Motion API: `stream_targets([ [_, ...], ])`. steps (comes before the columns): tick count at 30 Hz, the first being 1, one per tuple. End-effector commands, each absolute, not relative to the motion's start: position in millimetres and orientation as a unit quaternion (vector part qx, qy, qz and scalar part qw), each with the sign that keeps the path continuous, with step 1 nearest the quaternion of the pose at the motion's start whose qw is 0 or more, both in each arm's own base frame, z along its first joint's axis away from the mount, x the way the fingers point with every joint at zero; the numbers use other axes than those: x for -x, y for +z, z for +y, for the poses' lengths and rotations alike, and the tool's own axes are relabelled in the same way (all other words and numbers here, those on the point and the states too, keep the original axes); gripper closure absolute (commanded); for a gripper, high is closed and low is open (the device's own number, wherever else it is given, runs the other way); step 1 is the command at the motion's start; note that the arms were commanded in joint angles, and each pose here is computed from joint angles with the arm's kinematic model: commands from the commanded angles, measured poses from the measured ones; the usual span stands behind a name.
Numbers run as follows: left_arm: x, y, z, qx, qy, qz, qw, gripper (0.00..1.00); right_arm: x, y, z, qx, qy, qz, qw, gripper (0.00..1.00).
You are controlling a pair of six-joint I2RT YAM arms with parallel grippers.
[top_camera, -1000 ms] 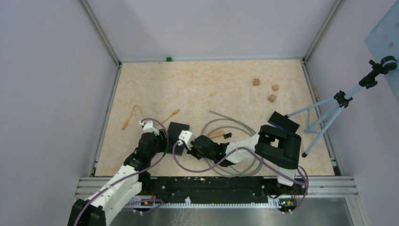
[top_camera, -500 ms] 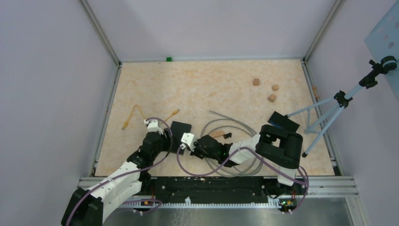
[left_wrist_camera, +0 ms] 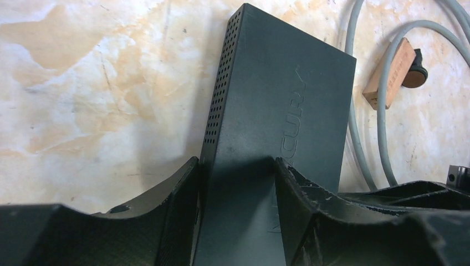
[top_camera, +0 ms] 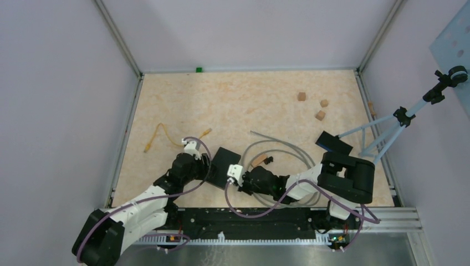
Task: Insert the plug into the switch port
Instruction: Insert the connector into the switch port.
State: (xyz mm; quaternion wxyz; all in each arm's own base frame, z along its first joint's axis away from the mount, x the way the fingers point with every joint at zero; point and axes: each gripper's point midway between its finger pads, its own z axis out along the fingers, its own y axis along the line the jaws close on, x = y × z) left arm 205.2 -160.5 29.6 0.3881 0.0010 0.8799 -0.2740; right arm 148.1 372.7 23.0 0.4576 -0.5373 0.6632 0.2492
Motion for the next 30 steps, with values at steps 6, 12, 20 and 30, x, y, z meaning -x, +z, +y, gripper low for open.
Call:
stream_targets([
  [6,-109,13,-203,-0.064,-0.392,0.897,0.196,0.49,-164,122,408,0.435,0.329,0.607,0.578,1.0],
  [12,-101,11,-209,-0.081,-0.394,0.896,0.187,0.53,-175,162,424,0.406,0.36,0.586,0.602,1.0],
  [20,-99,10,-213,-0.088,-0.395,0.896,0.183,0.54,-191,220,440,0.378,0.373,0.557,0.639,1.0],
  [30,-98,11,-211,-0.083,-0.394,0.896,0.189,0.54,-198,245,435,0.346,0.383,0.545,0.661,1.0],
])
